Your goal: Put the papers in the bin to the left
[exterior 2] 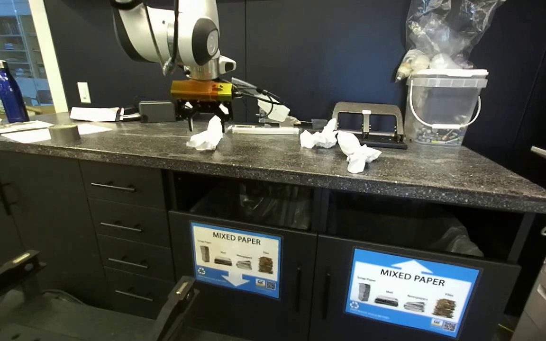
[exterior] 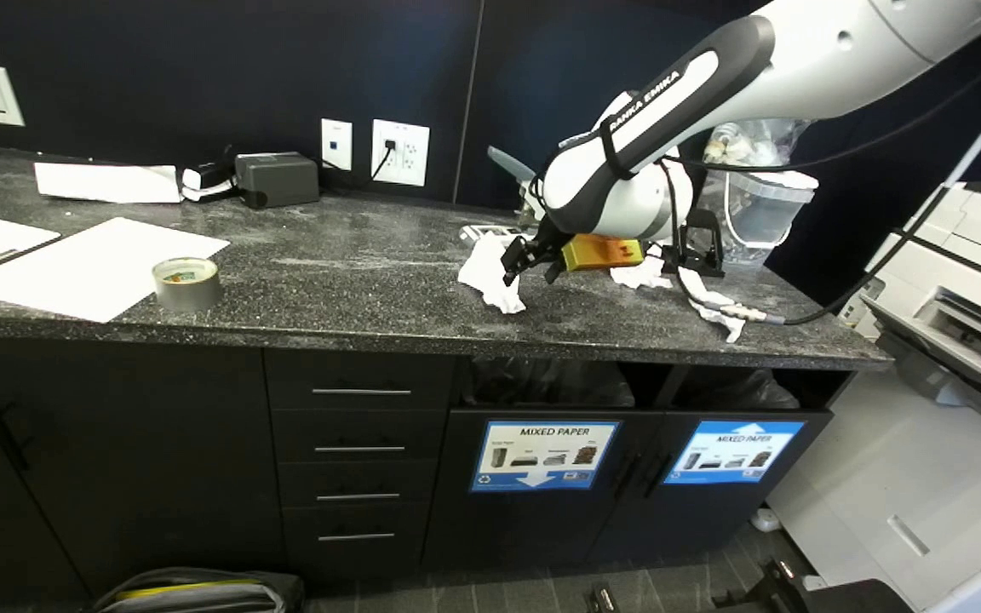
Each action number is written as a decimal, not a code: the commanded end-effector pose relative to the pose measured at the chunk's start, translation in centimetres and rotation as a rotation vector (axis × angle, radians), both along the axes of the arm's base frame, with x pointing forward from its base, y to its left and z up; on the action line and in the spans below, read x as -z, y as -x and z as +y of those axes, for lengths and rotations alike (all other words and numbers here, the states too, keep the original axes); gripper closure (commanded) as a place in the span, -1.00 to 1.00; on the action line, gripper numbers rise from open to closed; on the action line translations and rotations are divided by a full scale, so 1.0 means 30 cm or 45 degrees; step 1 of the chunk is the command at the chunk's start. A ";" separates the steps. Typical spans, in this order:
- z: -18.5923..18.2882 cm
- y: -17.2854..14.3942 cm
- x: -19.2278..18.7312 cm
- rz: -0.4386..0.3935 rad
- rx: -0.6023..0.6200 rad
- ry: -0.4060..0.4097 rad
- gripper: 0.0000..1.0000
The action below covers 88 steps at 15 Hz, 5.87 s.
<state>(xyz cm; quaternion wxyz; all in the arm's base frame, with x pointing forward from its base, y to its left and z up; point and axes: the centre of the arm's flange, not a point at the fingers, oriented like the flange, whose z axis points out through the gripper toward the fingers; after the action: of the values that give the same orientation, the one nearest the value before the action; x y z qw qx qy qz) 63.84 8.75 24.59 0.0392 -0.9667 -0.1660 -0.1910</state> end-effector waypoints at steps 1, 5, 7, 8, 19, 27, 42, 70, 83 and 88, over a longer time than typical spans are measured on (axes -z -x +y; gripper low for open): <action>0.068 -0.176 0.056 0.053 -0.007 -0.032 -1.00; 0.149 -0.230 0.069 0.100 -0.040 -0.048 -1.00; 0.179 -0.251 0.076 0.108 -0.054 -0.047 -1.00; 0.185 -0.265 0.074 0.108 -0.057 -0.043 -1.00; 0.215 -0.299 0.186 -0.033 -0.157 0.253 -1.00; 0.242 -0.288 0.144 -0.054 -0.219 0.311 0.20; 0.018 0.060 0.047 0.450 -0.160 0.137 0.87; -0.402 0.618 0.713 -0.183 0.363 0.103 0.88; -0.335 0.553 0.824 -0.721 0.440 0.016 0.88; -0.291 0.462 0.867 -0.812 0.472 -0.040 0.88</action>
<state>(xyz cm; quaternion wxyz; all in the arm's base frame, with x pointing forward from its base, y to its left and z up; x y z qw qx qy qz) 48.69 -1.12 0.34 -0.0371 -0.8942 -0.0034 -0.4462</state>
